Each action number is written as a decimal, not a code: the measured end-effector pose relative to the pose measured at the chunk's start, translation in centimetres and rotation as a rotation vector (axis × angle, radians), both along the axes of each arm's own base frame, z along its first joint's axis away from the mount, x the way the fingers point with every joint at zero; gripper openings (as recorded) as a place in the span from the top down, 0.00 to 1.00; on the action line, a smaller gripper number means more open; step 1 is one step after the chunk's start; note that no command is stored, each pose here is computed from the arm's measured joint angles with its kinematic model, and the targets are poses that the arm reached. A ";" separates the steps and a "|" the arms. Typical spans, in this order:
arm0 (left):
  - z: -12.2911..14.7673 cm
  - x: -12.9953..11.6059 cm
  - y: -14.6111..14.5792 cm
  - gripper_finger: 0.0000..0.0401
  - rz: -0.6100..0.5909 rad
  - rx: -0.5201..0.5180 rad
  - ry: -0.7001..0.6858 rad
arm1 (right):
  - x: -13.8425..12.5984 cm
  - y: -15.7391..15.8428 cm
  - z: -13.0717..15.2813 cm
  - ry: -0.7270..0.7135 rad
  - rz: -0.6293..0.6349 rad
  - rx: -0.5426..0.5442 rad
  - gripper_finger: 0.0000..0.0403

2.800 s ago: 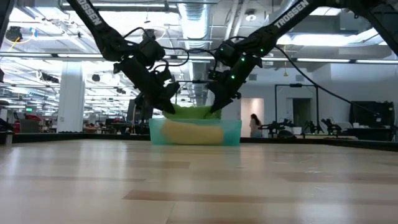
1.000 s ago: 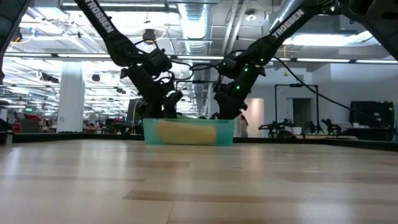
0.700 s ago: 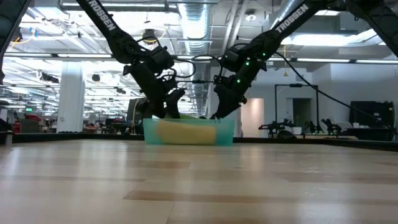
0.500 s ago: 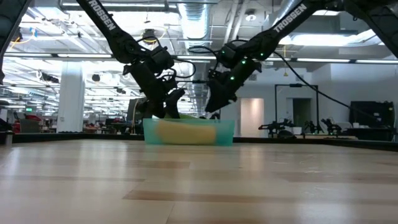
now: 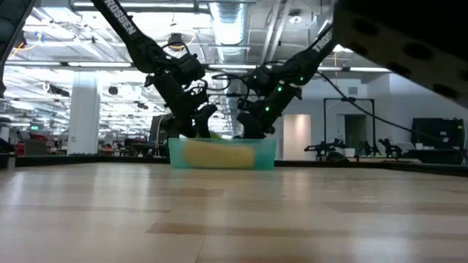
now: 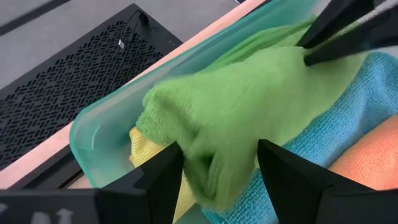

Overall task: Roll microfiber towels into tight, uniform cylinder then place into a basket
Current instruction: Put the rolled green microfiber towel into the green bin

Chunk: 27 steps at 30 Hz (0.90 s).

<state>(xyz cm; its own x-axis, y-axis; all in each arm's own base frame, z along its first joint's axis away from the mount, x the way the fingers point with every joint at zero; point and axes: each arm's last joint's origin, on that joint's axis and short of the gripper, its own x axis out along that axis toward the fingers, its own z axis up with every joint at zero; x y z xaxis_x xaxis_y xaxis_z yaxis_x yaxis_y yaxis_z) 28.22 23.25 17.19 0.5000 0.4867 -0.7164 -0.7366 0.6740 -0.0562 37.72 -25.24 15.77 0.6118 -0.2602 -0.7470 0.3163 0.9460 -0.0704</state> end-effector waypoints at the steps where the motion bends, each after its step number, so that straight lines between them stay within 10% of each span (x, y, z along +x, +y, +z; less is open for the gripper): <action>1: 0.0 0.0 0.0 0.51 -0.004 0.003 0.002 | 0.0 0.0 -0.1 0.004 -0.006 0.008 0.85; 9: 1.3 -0.2 -0.2 0.51 0.003 0.064 0.014 | -0.7 -0.6 -0.5 0.021 -0.054 0.052 0.99; 27: 4.1 0.0 -1.9 0.51 -0.078 0.167 -0.030 | 0.0 0.4 0.0 0.011 -0.004 0.023 0.96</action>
<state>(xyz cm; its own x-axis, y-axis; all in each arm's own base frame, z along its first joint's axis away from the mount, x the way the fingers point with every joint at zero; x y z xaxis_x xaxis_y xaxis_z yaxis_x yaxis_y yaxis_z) 28.26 21.39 21.29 0.5610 0.5564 -0.6129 -0.6811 0.7311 0.0402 37.75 -24.85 15.79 0.6024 -0.2451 -0.7596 0.3196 0.9461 -0.0518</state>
